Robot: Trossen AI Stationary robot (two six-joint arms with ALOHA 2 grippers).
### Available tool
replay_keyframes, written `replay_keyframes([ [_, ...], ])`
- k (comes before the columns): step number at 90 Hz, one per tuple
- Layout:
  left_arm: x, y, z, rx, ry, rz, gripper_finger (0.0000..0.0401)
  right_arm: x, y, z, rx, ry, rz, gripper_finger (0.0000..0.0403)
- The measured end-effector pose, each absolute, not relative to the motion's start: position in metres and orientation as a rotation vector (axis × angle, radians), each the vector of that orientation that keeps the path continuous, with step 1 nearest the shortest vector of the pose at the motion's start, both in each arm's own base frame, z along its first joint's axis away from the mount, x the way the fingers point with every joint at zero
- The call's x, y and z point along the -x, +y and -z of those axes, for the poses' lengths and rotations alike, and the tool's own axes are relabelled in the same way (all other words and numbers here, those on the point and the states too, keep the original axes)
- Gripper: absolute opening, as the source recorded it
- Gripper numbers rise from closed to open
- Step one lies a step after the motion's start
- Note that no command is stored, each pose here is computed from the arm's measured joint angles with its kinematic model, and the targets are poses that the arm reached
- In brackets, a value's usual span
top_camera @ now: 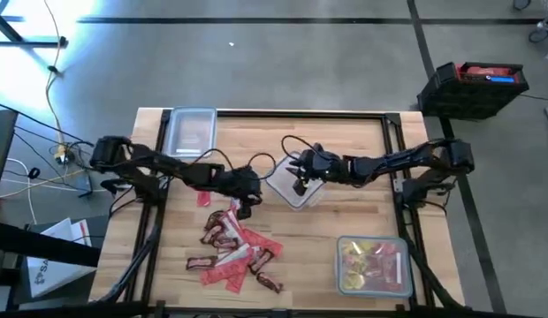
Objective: Sort candy
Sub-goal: Open the transparent bin
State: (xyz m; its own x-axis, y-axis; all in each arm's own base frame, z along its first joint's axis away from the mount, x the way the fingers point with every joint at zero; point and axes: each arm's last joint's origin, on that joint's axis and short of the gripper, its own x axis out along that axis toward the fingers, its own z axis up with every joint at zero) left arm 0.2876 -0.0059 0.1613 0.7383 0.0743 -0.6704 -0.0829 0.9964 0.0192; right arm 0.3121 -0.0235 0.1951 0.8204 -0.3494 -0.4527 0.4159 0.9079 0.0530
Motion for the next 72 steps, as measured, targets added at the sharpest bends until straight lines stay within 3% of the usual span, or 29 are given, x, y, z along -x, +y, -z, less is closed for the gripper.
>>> replay_keyframes([
  [48, -0.299, 0.018, -0.100, 0.136, 0.541, -0.030, 0.0126, -0.322, 0.005, -0.152, -0.196, 0.509, 0.591, 0.0075],
  [72, -0.300, 0.019, -0.100, 0.121, 0.523, -0.081, 0.0126, -0.329, 0.002, -0.129, -0.184, 0.545, 0.617, 0.0075],
])
